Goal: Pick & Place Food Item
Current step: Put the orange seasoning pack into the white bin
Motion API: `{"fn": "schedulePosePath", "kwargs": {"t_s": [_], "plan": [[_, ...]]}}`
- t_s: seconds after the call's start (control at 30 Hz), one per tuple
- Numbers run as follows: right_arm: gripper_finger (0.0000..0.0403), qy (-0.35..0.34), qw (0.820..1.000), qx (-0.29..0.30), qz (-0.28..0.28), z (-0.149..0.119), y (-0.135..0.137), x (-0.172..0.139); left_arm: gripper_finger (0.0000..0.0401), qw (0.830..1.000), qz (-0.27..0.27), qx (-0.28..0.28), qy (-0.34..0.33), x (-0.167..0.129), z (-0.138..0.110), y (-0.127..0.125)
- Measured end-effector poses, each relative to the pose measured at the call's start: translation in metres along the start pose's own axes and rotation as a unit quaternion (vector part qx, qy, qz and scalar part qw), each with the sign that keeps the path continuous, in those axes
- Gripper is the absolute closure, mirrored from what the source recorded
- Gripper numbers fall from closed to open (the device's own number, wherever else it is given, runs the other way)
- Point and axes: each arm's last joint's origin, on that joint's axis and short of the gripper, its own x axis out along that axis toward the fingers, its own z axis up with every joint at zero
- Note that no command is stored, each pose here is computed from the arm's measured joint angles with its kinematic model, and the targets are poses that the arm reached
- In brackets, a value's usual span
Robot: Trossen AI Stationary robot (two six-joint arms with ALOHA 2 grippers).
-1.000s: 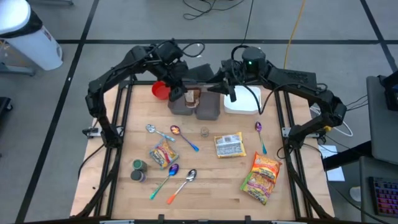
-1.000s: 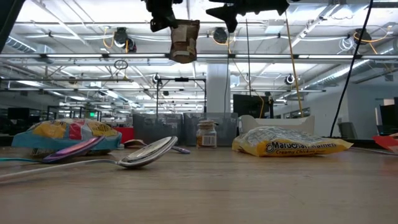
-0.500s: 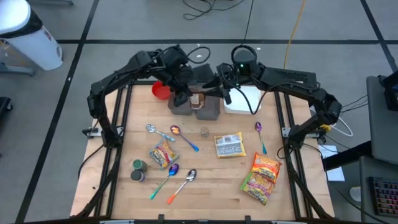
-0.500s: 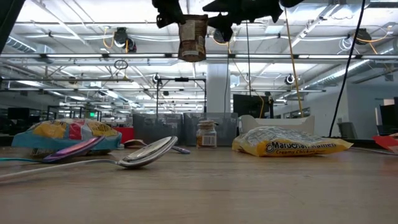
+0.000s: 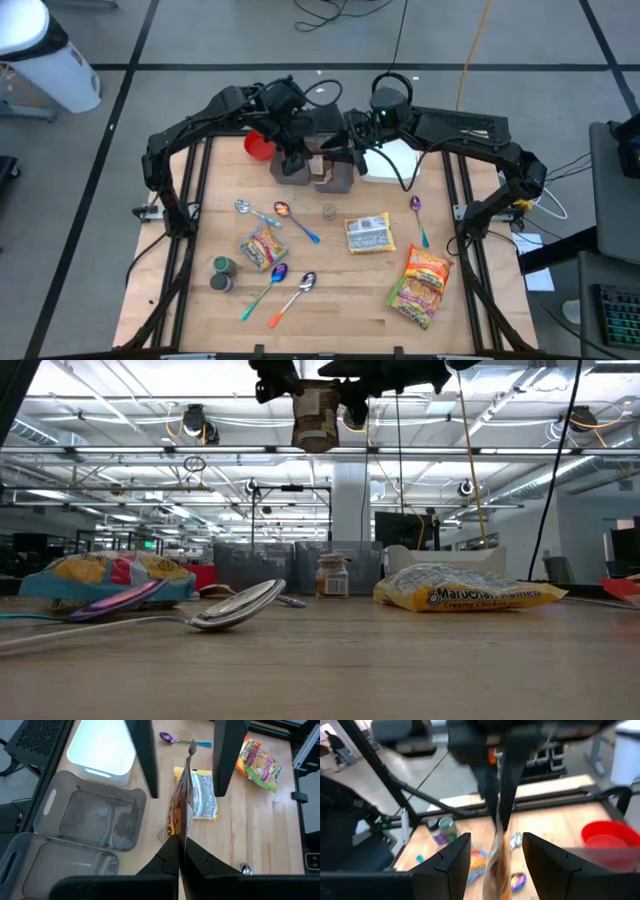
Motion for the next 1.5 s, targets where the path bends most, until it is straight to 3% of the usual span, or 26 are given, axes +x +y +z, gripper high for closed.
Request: {"fn": "schedulePosePath", "kwargs": {"t_s": [0.27,0.47,0.6,0.77,0.87,1.0,1.23,1.5], "plan": [[0.0232,0.004,1.000,0.017,0.015,0.002,0.001,0.001,0.0399,1.000,-0.003,-0.007,0.008,0.001,-0.001,-0.002],[0.0232,0.008,1.000,-0.016,-0.008,0.047,0.011,-0.033,0.0399,1.000,-0.003,-0.007,0.014,0.001,-0.002,-0.002],[0.0232,0.061,0.995,-0.034,-0.066,0.061,0.010,-0.052,0.0399,1.000,-0.003,-0.004,0.013,0.000,-0.002,-0.002],[0.0232,0.108,0.988,-0.001,-0.106,0.075,0.002,-0.060,0.0399,1.000,-0.003,0.002,0.011,0.000,-0.002,-0.002],[0.0232,0.164,0.971,0.008,-0.172,0.072,-0.004,-0.054,0.0398,1.000,-0.002,0.002,0.011,0.000,-0.002,-0.001],[0.0232,0.220,0.942,-0.021,-0.253,0.068,-0.010,-0.040,0.0399,1.000,0.001,-0.003,0.012,-0.001,-0.003,0.002],[0.0232,0.211,0.962,-0.010,-0.172,0.069,0.001,-0.030,0.0399,1.000,0.010,-0.012,0.010,-0.004,-0.003,0.011],[0.0232,0.191,0.972,-0.023,-0.133,0.072,0.018,-0.015,0.0398,0.999,0.035,-0.008,0.013,-0.003,-0.004,0.018]]}}
